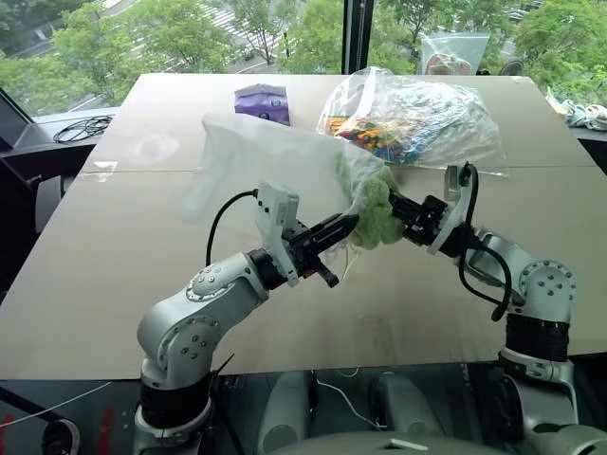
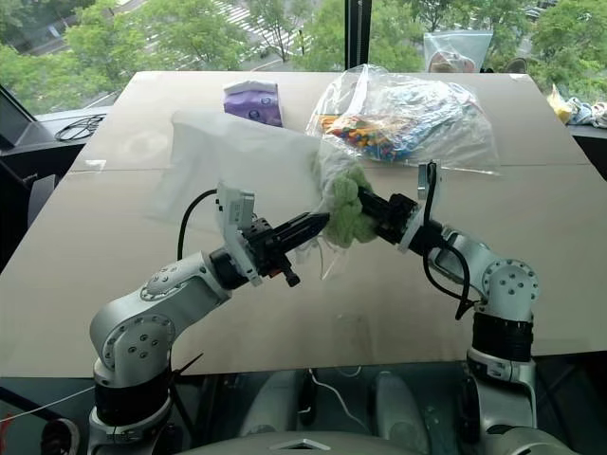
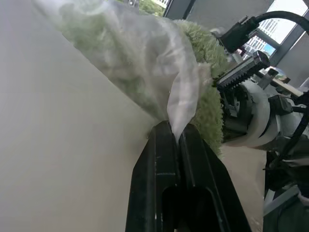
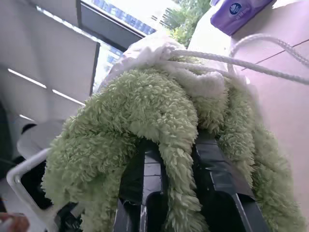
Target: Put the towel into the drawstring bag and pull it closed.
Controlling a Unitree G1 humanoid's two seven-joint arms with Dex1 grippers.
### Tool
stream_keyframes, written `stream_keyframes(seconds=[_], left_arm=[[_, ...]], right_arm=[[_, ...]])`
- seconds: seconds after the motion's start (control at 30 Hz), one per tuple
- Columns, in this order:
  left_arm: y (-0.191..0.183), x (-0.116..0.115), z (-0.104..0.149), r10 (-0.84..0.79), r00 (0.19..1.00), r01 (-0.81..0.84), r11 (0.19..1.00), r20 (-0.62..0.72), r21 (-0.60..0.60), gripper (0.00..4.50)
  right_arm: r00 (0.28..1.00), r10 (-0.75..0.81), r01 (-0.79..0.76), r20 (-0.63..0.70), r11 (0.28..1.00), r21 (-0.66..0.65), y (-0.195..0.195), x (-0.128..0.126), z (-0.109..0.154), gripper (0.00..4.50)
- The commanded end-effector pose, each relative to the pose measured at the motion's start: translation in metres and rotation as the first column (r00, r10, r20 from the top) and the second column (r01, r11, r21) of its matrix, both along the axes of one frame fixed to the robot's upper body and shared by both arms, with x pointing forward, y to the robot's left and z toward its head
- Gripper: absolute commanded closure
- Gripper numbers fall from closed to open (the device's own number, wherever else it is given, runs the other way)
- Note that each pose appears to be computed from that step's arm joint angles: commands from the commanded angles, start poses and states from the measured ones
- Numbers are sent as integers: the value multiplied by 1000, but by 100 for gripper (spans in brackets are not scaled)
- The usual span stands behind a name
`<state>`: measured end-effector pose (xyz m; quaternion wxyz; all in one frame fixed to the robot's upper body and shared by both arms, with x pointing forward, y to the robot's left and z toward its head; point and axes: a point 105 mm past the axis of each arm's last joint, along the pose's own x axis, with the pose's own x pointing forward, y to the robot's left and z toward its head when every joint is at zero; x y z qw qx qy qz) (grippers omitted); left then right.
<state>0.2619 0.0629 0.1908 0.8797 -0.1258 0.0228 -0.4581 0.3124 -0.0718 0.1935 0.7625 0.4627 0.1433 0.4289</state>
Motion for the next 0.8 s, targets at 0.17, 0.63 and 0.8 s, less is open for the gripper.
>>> stream_keyframes(seconds=[0.17, 0.63, 0.8], left_arm=[[-6, -6, 6, -49, 998, 49, 999, 32, -2, 450], [-6, -5, 7, -61, 997, 61, 998, 46, 1, 450], [-6, -4, 9, -69, 996, 69, 998, 53, 5, 450]], right_arm=[[999, -14, 19, 49, 994, -105, 22, -5, 15, 448], [560, 231, 449, 795, 722, -526, 29, -11, 1, 448], [286, 427, 611, 858, 609, -506, 30, -10, -9, 448]])
